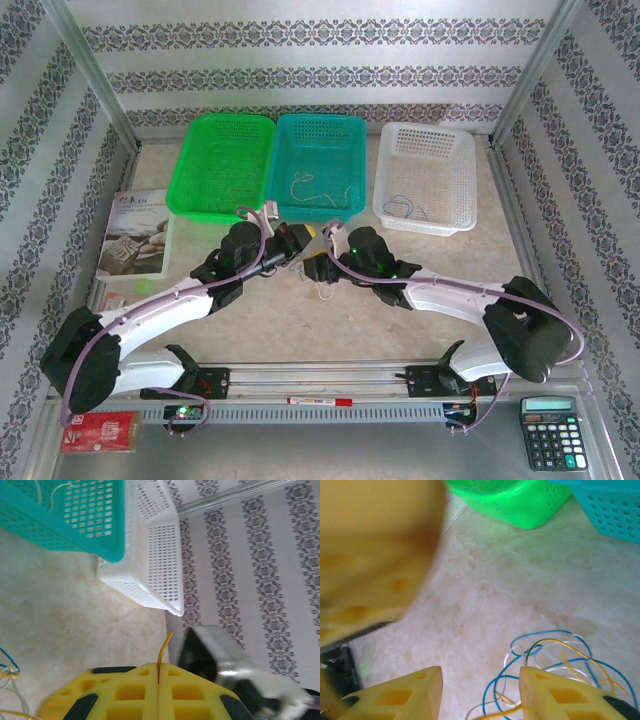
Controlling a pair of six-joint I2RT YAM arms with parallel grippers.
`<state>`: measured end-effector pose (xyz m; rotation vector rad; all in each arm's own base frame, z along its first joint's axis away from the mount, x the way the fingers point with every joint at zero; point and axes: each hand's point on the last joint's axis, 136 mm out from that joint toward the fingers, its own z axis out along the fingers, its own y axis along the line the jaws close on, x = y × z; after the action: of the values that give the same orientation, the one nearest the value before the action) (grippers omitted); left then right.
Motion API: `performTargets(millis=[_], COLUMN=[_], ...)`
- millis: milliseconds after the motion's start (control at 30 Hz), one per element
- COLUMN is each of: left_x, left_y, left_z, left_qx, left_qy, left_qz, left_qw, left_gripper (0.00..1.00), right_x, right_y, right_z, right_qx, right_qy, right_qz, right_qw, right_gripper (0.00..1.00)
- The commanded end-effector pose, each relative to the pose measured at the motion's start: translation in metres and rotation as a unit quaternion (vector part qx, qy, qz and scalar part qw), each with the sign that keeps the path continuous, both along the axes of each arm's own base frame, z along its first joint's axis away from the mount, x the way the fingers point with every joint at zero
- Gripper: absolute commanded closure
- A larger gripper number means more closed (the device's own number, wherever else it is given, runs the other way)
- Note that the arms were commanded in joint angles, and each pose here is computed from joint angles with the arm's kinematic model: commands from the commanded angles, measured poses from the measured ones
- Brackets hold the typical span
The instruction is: Untangle the cables
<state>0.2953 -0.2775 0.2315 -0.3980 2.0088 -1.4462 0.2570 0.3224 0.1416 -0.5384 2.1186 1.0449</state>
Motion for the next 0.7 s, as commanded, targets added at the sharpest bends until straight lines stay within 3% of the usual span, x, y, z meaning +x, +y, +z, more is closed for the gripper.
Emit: performTargets(millis=[0,400,667], left_x=[-0.005,-0.016,-0.026], left_y=[-0.007,-0.007,0.007], left_z=[0.037,0.114,0.174], left_qx=[-0.025,-0.072,-0.062], left_qy=[-0.039,-0.09,-0.154], left_qz=[-0.013,-0.022,-0.017], left_qw=[0.999,0.993,0.986], left_gripper=[1.0,1.0,1.0], right_x=[0.011,0.032,0.028], right_y=[0.004,-0.015,-0.028], right_z=[0.003,-0.032,-0.055], right_qx=[0.013,-0.001,-0.008], right_qy=[-0.027,-0.032,-0.015], right_qz=[-0.02,-0.106,-0.129], right_qw=[0.999,0.994,0.991], right_gripper=[0.57,0.72,0.72])
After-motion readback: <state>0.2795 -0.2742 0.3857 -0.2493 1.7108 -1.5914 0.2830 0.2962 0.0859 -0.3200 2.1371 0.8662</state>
